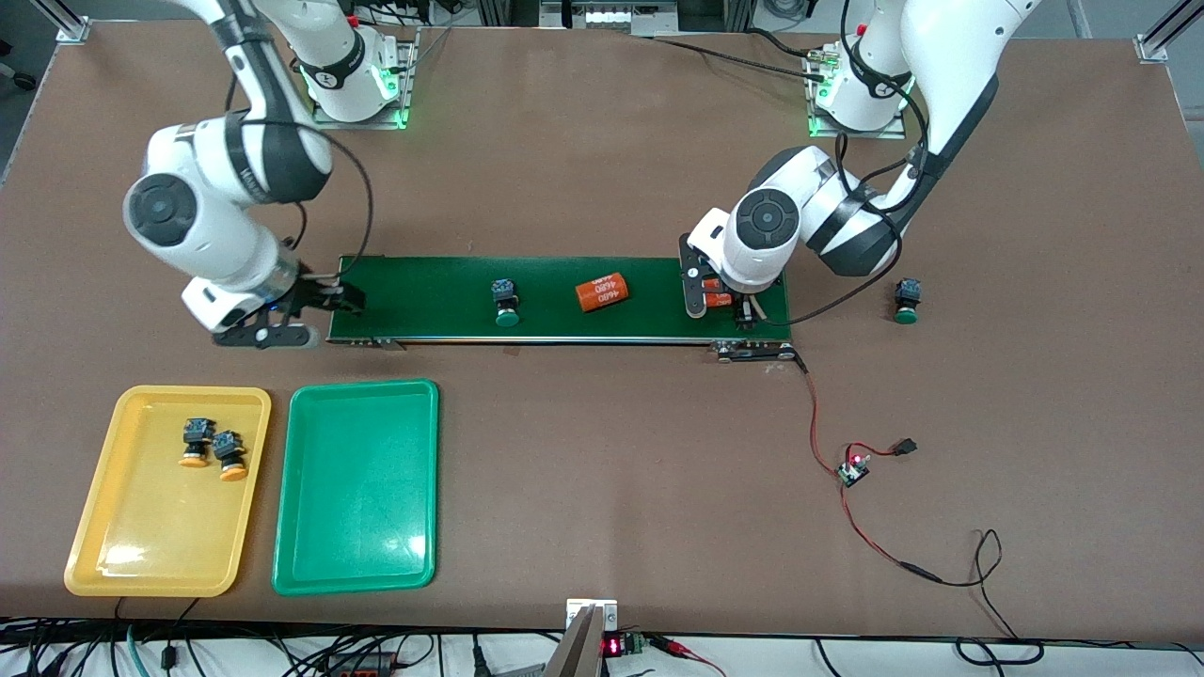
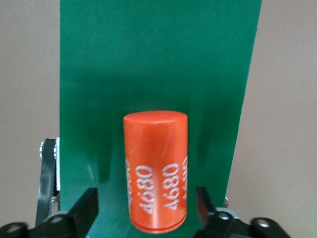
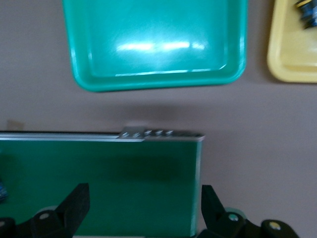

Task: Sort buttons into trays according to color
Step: 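Grasp a green button with the left gripper while the right gripper grasps another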

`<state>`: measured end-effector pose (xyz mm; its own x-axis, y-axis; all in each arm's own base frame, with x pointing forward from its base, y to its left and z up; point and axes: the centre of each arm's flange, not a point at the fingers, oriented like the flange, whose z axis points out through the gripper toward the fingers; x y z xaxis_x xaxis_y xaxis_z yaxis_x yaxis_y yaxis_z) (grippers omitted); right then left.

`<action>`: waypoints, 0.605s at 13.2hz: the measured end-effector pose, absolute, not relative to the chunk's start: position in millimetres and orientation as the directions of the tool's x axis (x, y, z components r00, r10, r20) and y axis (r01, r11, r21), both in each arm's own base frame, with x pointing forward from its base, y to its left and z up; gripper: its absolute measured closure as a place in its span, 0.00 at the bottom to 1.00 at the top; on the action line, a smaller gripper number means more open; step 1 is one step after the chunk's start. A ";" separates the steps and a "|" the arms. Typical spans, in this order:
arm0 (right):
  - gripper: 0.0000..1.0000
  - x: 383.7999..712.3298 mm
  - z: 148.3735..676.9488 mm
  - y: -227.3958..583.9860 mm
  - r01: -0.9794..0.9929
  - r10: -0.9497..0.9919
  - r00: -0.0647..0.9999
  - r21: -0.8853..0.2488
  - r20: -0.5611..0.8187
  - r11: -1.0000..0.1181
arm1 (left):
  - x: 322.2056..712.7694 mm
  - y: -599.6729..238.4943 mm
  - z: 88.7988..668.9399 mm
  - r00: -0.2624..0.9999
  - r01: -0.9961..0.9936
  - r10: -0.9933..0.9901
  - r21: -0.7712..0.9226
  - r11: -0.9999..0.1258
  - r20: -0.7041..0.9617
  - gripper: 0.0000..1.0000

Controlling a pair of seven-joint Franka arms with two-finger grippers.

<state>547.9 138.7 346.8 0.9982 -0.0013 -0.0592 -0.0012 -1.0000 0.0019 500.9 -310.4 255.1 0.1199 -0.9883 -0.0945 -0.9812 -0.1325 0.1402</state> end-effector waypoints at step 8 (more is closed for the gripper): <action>0.00 491.0 324.6 248.4 -0.015 -0.017 1.000 -0.055 0.021 -0.998 | 537.0 -239.5 333.2 0.263 -0.962 -0.950 0.026 -0.270 -0.167 0.00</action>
<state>491.0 248.4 324.6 0.9996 -0.0166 0.0207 -0.0154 -0.9984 -0.0546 537.0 -239.5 333.2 0.2625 -0.9504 -0.1670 -0.9624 -0.2704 0.0256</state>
